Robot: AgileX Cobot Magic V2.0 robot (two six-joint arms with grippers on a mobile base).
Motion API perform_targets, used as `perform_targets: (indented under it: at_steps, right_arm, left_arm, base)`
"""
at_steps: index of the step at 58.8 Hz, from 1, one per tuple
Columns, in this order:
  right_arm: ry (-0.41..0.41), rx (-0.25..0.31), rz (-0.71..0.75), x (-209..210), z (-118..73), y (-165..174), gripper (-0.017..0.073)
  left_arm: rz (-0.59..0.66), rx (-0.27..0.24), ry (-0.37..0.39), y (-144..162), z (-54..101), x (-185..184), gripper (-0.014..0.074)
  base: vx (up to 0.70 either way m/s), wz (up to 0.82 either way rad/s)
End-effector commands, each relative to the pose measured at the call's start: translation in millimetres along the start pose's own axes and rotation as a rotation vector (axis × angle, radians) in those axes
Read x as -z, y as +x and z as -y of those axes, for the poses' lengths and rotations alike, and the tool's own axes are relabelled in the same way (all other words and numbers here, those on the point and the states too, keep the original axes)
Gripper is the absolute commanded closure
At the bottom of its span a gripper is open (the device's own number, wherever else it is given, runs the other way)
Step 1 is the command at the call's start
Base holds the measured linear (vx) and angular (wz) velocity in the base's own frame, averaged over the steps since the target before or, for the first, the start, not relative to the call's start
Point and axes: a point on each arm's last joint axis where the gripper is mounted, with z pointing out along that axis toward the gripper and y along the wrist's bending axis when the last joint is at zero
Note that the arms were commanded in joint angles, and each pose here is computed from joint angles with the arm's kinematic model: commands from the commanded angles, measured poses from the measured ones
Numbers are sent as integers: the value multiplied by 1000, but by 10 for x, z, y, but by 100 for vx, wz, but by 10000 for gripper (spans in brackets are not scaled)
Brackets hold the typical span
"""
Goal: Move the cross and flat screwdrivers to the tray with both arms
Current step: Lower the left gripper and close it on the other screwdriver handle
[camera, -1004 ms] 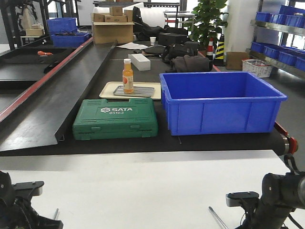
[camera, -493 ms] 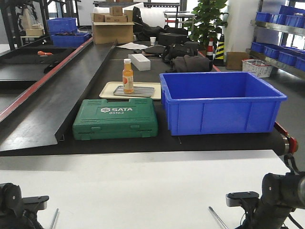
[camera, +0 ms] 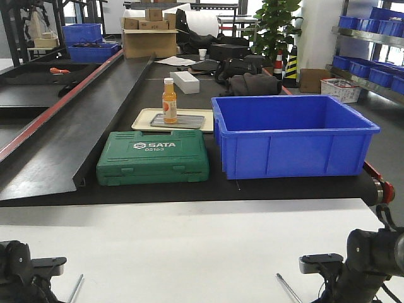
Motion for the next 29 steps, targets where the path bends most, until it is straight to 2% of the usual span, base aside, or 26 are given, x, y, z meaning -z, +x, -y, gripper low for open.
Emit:
perform_targets:
  at_steps: [1, 17, 29]
  right_arm:
    - [-37, -37, -1, 28, -37, 11, 567]
    - [-37, -15, 17, 93, -45, 8, 567]
    - [-35, -12, 136, 478, -89, -17, 567]
  left_arm:
    - [35, -29, 13, -27, 87, 25, 602]
    - [85, -50, 18, -50, 145, 135, 596]
    - [243, -74, 31, -93, 193, 606, 594]
  base:
    - [0, 0]
    - [0, 0]
    - [0, 0]
